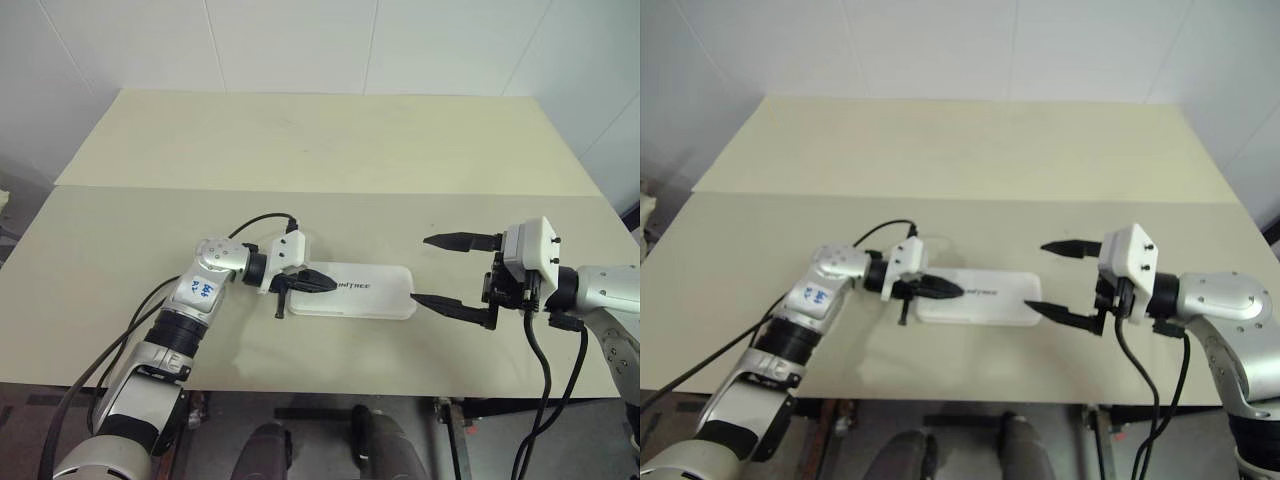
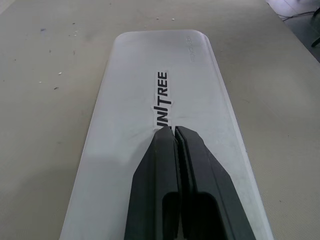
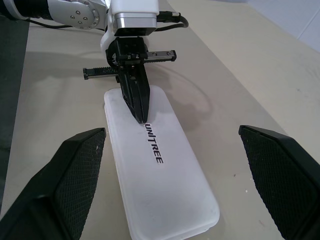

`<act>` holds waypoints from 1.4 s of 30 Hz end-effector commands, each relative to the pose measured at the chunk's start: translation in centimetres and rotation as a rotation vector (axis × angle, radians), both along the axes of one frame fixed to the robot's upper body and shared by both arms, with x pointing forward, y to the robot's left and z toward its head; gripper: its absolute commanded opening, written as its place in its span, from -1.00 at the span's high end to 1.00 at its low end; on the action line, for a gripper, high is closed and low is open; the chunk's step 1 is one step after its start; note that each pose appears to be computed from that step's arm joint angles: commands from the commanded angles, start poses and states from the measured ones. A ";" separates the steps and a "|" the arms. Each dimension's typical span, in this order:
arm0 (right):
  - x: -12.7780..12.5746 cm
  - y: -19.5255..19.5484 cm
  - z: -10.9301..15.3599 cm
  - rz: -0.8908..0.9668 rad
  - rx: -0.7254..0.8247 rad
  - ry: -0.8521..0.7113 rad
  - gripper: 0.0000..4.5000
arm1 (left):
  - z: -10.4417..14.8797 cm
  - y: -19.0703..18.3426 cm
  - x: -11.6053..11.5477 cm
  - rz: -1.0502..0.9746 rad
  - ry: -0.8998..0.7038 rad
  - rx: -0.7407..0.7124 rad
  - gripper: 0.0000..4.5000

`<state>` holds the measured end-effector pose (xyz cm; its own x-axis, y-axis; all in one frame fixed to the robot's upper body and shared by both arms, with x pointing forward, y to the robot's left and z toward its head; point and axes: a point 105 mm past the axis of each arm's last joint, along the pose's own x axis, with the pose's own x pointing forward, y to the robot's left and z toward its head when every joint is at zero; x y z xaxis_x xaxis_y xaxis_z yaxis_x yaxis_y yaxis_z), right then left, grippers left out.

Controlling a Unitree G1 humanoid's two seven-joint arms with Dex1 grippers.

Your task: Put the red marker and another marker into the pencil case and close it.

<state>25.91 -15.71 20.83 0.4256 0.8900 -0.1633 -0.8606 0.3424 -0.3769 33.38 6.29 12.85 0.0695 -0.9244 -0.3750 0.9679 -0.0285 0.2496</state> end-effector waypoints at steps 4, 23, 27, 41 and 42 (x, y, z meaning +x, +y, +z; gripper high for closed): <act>-0.5 0.4 0.9 -0.001 0.027 -0.035 -1.00 | -2.1 0.0 -1.5 -0.051 0.112 0.114 0.99; 1.1 -2.4 -1.5 -0.090 0.107 -0.047 -1.00 | 1.9 10.8 -3.6 0.350 0.184 -0.246 0.99; 1.4 -3.0 -1.7 -0.092 0.104 -0.050 -1.00 | 2.4 12.3 -4.2 0.387 0.124 -0.277 0.99; 1.3 -4.1 -2.1 -0.071 0.066 -0.027 -1.00 | 5.5 12.1 -4.5 0.364 0.003 -0.369 0.14; 1.3 -4.2 -2.1 -0.071 0.065 -0.026 -1.00 | 5.6 11.9 -4.5 0.357 0.003 -0.373 -0.04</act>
<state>27.31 -19.41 17.49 0.4823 0.8688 -0.1125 -0.8435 0.4259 -0.3272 29.17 18.71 17.02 0.4223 -0.9042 -0.0637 0.9018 0.4119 0.1311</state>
